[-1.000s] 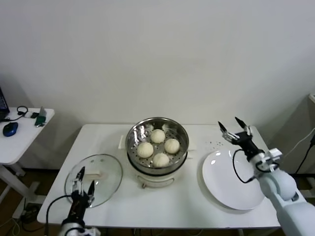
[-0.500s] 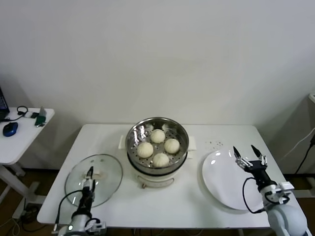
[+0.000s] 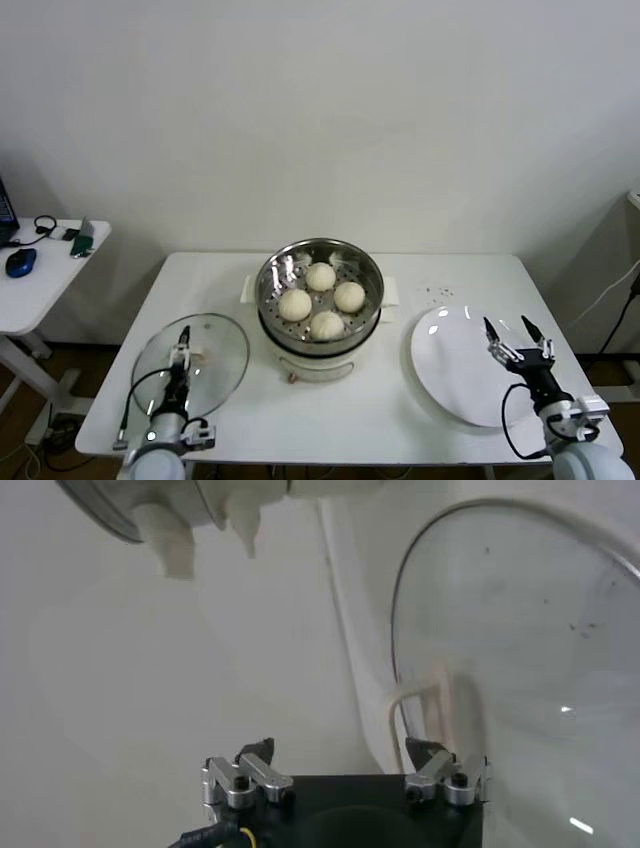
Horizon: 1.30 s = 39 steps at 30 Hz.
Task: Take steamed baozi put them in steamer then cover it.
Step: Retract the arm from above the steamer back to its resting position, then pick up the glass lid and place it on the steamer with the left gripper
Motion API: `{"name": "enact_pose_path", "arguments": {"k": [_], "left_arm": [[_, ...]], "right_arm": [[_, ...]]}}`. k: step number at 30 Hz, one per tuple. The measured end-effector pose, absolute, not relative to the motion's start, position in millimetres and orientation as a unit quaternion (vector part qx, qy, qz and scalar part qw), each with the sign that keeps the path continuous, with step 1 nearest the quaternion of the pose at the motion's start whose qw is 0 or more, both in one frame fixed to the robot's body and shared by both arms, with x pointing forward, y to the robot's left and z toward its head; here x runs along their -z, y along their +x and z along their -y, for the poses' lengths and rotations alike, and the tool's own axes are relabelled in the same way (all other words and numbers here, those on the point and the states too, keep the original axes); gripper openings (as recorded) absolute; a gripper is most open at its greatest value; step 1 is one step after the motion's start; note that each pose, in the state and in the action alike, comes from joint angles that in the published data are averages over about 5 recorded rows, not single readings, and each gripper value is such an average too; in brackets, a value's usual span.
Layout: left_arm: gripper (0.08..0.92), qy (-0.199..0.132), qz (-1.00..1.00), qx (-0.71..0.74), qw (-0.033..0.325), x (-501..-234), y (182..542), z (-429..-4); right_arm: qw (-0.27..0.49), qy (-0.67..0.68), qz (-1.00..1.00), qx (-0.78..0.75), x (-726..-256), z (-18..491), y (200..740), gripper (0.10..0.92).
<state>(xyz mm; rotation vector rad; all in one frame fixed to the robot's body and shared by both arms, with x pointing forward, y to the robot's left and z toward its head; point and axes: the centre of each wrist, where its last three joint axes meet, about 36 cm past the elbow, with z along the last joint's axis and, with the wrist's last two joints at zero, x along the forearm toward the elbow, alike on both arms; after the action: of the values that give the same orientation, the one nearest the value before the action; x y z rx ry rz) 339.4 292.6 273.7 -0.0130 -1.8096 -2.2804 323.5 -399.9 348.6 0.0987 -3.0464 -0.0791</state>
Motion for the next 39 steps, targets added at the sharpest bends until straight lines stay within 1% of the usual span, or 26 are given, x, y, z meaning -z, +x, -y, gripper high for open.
{"name": "enact_pose_path", "arguments": {"k": [10, 13, 27, 33, 36, 39], "left_arm": [[0.822, 0.005, 0.619, 0.777, 0.116, -263, 362, -297], [0.782, 0.005, 0.621, 0.775, 0.118, -260, 365, -299], [0.377, 0.0, 0.636, 0.761, 0.123, -255, 367, -302], [0.207, 0.002, 0.646, 0.753, 0.124, -259, 365, -299], [0.156, 0.007, 0.651, 0.749, 0.123, -264, 363, -299], [0.151, 0.014, 0.654, 0.746, 0.121, -271, 360, -300]], "right_arm": [[0.053, 0.03, 0.998, 0.025, -342, 399, 314, 0.823], [0.054, 0.03, 0.998, 0.025, -339, 398, 312, 0.823], [0.06, 0.032, 0.997, 0.024, -328, 392, 308, 0.823], [0.061, 0.033, 0.997, 0.02, -325, 392, 307, 0.823], [0.061, 0.033, 0.997, 0.018, -324, 393, 308, 0.823], [0.061, 0.033, 0.997, 0.016, -322, 393, 310, 0.823]]}}
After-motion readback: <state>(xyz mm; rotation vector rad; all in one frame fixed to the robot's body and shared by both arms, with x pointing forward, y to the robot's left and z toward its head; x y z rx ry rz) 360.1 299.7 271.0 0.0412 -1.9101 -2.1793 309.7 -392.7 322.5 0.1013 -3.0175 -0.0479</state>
